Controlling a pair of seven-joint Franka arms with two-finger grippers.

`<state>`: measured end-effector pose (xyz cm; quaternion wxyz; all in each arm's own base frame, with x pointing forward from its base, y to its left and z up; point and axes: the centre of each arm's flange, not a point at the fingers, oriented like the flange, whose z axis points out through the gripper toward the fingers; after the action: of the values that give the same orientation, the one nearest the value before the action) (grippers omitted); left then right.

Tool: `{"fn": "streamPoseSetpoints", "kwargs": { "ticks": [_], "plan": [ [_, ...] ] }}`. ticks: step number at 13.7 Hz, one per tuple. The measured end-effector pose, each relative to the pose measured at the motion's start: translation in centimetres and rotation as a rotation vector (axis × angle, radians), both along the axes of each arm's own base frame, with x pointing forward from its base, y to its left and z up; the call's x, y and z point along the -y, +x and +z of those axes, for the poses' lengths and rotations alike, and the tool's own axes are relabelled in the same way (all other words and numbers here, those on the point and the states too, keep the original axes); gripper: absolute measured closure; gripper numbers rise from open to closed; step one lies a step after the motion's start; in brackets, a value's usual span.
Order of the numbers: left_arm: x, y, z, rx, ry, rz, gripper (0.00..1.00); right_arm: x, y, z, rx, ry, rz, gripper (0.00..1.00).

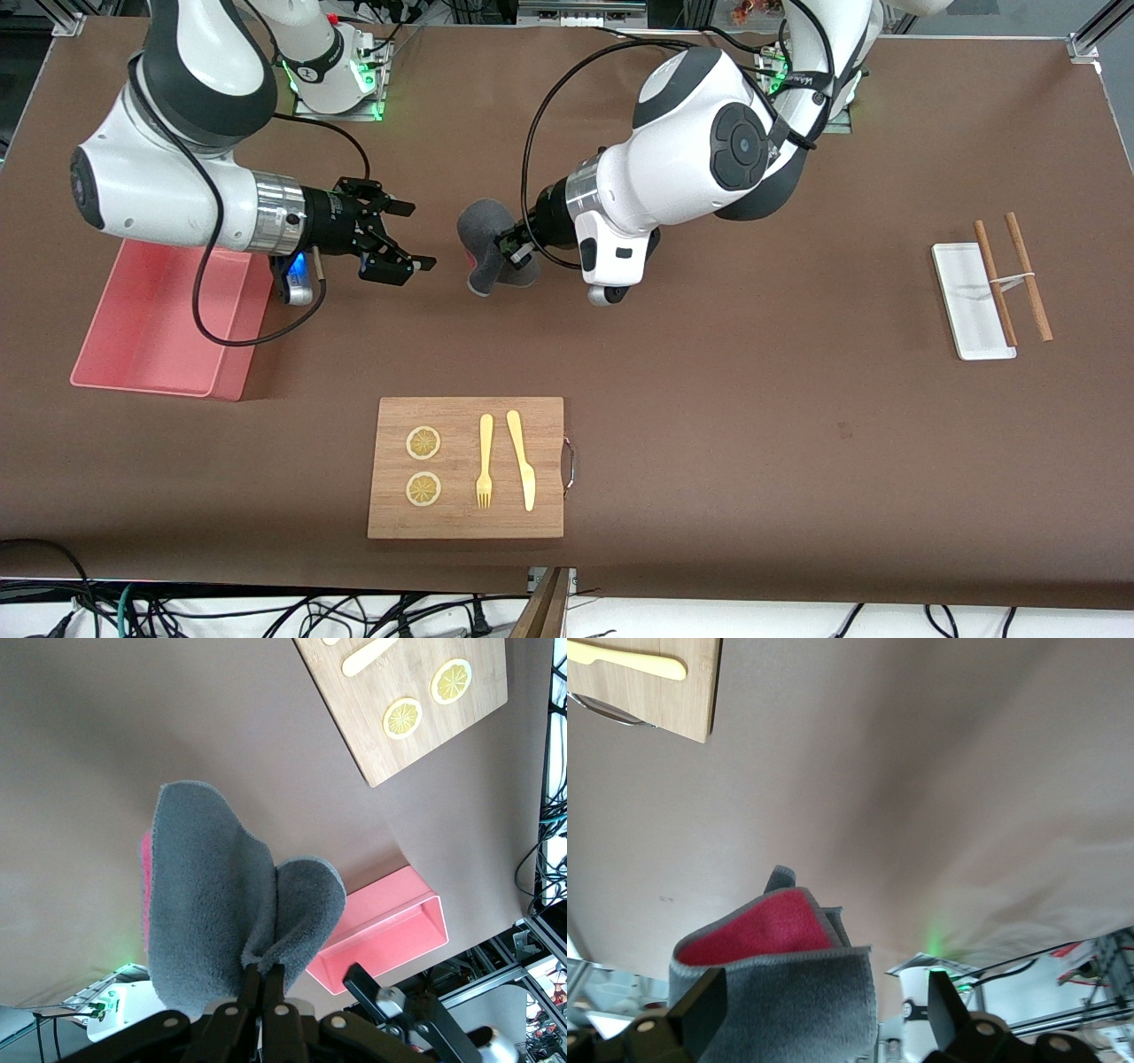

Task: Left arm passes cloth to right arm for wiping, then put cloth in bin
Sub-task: 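Move the right gripper toward the cloth held by the left gripper, then close the right gripper on the cloth beside the left gripper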

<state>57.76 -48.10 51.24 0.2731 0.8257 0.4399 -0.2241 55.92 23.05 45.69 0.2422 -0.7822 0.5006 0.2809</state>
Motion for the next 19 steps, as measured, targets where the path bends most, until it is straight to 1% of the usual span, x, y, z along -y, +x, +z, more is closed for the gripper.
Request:
{"fn": "streamPoseSetpoints", "kwargs": {
  "ticks": [3,5,8,11,13,14,17,18,19],
  "plan": [
    [0.0,0.0,0.0,0.0,0.0,0.0,0.96,-1.3,-1.2,-1.2,0.005,0.022,-0.039,0.0],
    [0.0,0.0,0.0,0.0,0.0,0.0,0.96,-1.3,-1.3,-1.6,0.004,0.036,-0.064,0.0],
    [0.0,0.0,0.0,0.0,0.0,0.001,0.96,-2.3,-1.6,-2.0,0.022,0.04,-0.084,0.0],
    [-0.1,0.1,0.0,0.0,0.001,0.001,0.96,-3.5,-2.3,-2.9,0.019,0.052,-0.101,0.0],
    [-0.1,0.1,0.0,0.0,0.001,0.002,0.96,-3.5,-2.3,-3.1,0.017,0.052,-0.102,0.01],
    [-0.1,0.1,0.0,0.0,0.001,0.002,0.96,-3.5,-2.3,-3.1,0.017,0.052,-0.102,0.05],
    [-0.1,0.1,0.0,0.0,0.001,0.003,0.96,-3.5,-2.3,-3.1,0.022,0.053,-0.097,0.41],
    [-0.1,0.1,0.0,0.0,0.001,0.003,0.96,-3.6,-2.4,-3.1,0.026,0.054,-0.092,0.51],
    [-0.1,0.1,0.0,0.0,0.001,0.003,0.96,-3.6,-2.4,-3.1,0.028,0.055,-0.09,0.63]
  ]
}}
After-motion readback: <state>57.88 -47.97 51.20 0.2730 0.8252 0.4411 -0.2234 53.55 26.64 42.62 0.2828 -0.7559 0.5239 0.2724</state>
